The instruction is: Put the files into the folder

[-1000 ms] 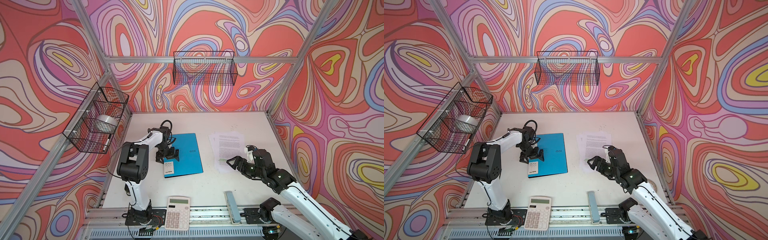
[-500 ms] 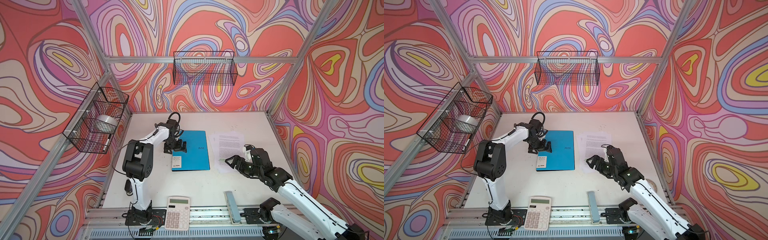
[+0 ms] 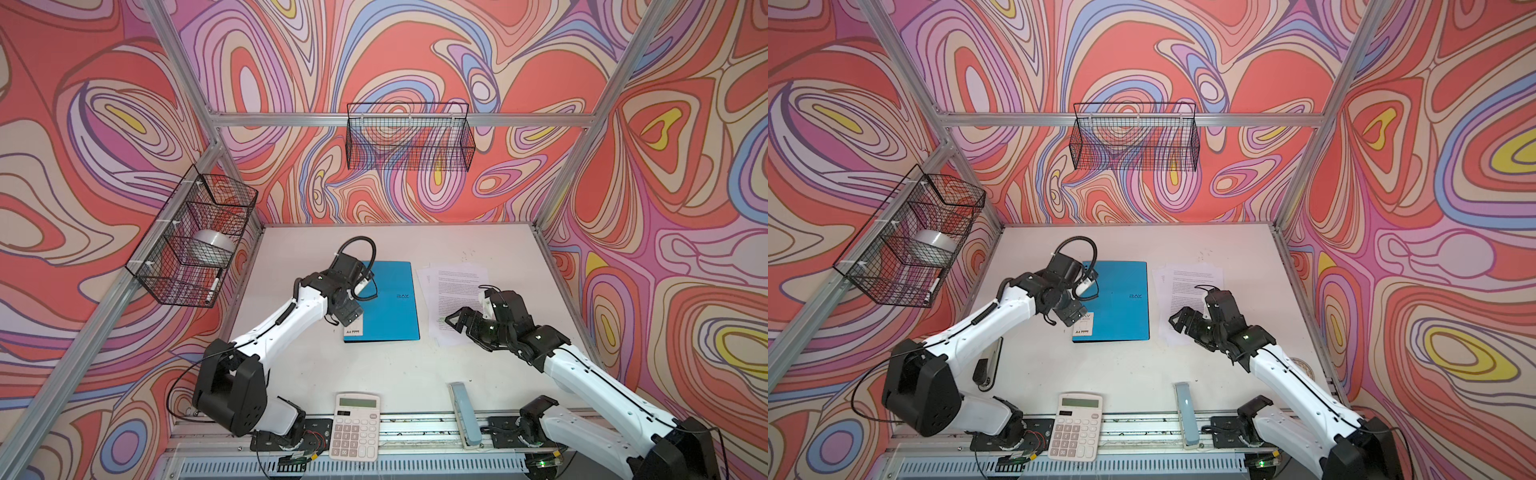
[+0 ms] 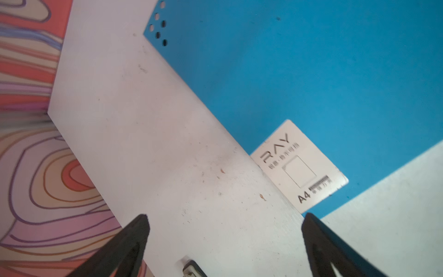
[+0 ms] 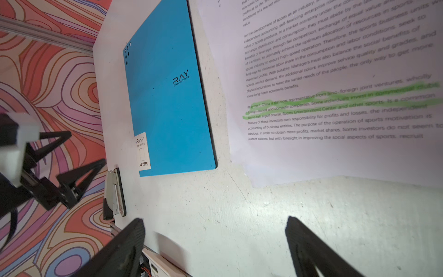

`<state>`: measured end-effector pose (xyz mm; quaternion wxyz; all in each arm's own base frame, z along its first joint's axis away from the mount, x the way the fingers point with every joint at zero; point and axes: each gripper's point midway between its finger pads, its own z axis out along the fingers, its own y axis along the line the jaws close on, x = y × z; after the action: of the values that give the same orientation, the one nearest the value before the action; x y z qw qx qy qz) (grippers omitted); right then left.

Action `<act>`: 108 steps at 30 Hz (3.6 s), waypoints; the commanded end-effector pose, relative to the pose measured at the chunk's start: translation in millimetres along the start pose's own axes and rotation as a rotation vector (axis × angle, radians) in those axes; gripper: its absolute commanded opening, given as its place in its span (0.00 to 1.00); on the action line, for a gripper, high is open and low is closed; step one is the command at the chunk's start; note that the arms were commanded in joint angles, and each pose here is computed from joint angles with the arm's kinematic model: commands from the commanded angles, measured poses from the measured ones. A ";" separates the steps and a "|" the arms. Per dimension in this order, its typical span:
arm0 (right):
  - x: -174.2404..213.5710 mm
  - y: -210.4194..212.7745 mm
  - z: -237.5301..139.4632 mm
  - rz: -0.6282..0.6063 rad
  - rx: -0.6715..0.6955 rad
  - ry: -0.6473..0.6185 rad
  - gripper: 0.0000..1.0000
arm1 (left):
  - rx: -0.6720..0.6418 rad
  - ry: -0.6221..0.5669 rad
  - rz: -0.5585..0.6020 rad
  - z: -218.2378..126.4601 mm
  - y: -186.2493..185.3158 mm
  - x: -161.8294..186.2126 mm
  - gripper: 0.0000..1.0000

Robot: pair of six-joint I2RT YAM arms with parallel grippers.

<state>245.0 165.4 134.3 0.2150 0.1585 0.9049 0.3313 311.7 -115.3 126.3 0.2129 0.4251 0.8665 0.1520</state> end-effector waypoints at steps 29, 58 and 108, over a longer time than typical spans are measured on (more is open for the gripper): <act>-28.1 32.0 -16.1 -0.017 -0.036 -0.088 0.96 | -0.264 -0.292 0.613 33.6 -91.0 -10.1 0.98; -22.6 35.0 -3.8 -0.042 -0.059 -0.034 0.96 | -0.514 -0.371 0.439 21.3 -54.9 -33.9 0.99; -18.1 68.1 142.1 -0.049 -0.264 0.300 0.91 | -0.643 -0.352 0.156 1.4 -19.2 -35.6 0.99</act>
<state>335.3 272.4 80.6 0.1031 0.0698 0.8881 0.4425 314.3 -153.4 104.4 0.4439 0.4553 0.6845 0.3565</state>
